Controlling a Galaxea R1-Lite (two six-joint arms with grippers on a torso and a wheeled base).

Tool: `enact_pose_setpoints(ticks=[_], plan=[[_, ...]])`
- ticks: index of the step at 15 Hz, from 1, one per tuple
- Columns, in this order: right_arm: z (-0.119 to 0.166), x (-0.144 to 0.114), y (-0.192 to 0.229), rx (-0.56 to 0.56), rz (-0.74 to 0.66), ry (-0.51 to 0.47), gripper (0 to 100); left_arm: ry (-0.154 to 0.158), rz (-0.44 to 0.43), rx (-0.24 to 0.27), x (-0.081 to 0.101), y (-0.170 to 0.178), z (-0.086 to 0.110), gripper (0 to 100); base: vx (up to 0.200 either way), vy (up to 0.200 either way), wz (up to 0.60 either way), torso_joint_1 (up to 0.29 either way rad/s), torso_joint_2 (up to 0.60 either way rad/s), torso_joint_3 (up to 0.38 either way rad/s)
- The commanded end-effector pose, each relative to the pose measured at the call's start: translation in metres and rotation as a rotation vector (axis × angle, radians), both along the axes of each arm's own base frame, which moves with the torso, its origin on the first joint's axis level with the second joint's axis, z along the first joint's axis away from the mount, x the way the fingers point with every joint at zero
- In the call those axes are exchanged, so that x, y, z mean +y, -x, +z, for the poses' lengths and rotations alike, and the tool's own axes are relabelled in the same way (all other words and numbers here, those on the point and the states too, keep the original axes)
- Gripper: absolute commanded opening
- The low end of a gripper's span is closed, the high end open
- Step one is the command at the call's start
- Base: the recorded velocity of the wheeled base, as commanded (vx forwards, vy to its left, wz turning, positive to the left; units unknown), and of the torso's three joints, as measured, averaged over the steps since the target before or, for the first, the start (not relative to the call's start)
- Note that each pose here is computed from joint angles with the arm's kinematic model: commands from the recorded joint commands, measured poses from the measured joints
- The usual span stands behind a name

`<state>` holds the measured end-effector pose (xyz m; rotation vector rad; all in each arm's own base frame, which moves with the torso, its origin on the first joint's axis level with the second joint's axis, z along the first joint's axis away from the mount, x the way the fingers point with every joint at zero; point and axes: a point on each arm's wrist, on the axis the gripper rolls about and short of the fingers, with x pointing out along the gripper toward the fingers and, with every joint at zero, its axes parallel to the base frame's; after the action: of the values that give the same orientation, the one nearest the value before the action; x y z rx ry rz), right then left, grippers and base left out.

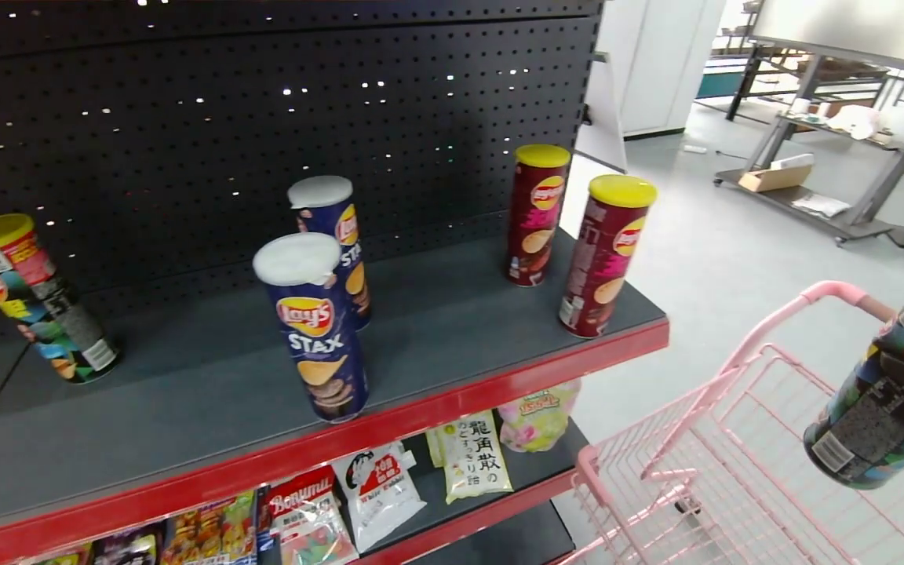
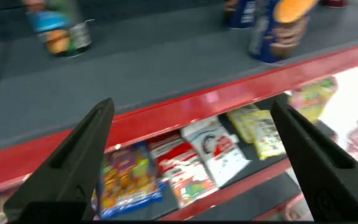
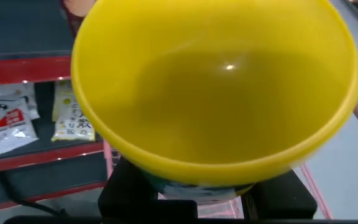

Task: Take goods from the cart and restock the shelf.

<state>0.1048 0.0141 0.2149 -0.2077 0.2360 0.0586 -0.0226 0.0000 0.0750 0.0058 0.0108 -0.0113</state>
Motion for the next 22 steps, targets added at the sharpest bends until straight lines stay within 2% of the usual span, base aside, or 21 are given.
enact_pose_setpoints(ticks=[1, 4, 8, 11, 16, 22], plan=[[0.0, 0.0, 0.002, -0.007, 0.001, -0.001, 0, 0.0, 0.001, 0.0, 0.0, 0.0, 0.0, 100, 0.0, 0.0, 0.6, 0.002, 0.01, -0.002], [-0.003, -0.002, 0.011, -0.023, -0.002, -0.003, 0, 0.0, 0.001, 0.0, 0.0, 0.0, 0.0, 100, 0.0, 0.0, 0.6, -0.001, 0.01, 0.001], [-0.005, -0.005, 0.033, -0.092, 0.003, -0.017, 0, 0.0, 0.001, 0.001, 0.0, 0.0, 0.0, 100, 0.0, 0.0, 0.0, 0.0, 0.0, 0.0], [-0.021, -0.01, 0.068, -0.181, 0.022, -0.038, 0, 0.0, 0.001, 0.0, 0.0, 0.0, 0.0, 100, 0.0, 0.0, 0.0, 0.0, 0.0, 0.0], [-0.027, -0.012, 0.079, -0.214, 0.02, -0.04, 0, -0.002, -0.001, 0.001, 0.0, 0.0, 0.0, 100, 0.0, 0.0, 0.0, 0.0, 0.0, 0.0], [-0.03, -0.012, 0.078, -0.199, 0.02, -0.038, 0, -0.006, -0.003, 0.0, 0.0, 0.0, 0.0, 100, 0.0, 0.2, 0.0, 0.006, 0.0, 0.002]])
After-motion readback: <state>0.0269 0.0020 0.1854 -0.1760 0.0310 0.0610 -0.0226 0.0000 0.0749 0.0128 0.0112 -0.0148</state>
